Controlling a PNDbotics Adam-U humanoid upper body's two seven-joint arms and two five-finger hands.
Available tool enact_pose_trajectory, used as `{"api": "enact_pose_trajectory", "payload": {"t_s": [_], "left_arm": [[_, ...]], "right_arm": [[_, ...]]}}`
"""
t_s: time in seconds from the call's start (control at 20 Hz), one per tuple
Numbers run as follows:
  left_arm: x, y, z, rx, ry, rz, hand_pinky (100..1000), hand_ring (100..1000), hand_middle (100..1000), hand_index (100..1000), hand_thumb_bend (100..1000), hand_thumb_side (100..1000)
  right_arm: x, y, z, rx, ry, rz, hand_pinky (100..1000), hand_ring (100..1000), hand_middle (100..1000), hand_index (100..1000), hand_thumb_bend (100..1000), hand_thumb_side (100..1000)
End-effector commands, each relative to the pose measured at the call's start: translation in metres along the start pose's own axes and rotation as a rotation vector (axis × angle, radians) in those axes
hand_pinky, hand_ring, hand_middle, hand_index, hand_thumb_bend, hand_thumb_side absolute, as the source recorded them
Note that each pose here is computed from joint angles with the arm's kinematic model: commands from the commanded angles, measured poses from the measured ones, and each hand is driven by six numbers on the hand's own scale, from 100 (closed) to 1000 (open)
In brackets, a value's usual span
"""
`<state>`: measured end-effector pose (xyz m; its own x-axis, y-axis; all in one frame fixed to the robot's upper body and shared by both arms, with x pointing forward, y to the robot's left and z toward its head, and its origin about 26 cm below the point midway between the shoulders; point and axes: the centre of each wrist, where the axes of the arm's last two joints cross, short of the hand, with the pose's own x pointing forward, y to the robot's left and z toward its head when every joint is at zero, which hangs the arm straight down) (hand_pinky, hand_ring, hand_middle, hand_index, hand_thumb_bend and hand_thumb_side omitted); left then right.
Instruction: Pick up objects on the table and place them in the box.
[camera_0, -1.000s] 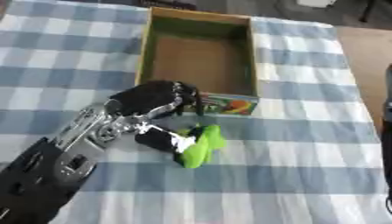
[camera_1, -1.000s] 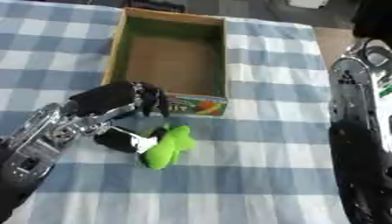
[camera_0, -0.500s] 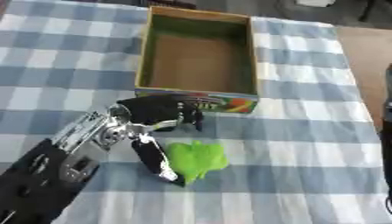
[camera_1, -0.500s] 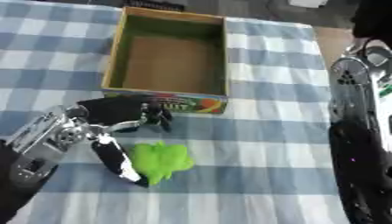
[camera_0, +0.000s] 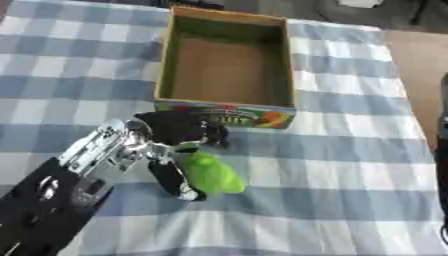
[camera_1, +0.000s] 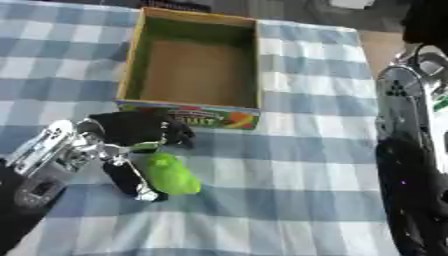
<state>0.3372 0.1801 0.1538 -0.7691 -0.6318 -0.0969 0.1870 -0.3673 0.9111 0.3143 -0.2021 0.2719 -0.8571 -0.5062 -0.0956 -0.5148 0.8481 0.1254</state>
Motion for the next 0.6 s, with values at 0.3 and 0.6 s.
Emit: {"api": "enact_pose_trajectory", "payload": {"t_s": [0.3,0.6], "left_arm": [[0.008,0.017,0.011,0.276,-0.039,0.009,100,302,445,521,100,537],[0.016,0.021,0.016,0.454,-0.101,0.043,100,100,133,254,100,543]], "right_arm": [[0.002,0.002,-0.008,0.015,-0.024,-0.008,413,393,419,540,100,803],[0.002,0.002,-0.007,0.017,-0.024,-0.008,413,393,418,540,100,802]]}}
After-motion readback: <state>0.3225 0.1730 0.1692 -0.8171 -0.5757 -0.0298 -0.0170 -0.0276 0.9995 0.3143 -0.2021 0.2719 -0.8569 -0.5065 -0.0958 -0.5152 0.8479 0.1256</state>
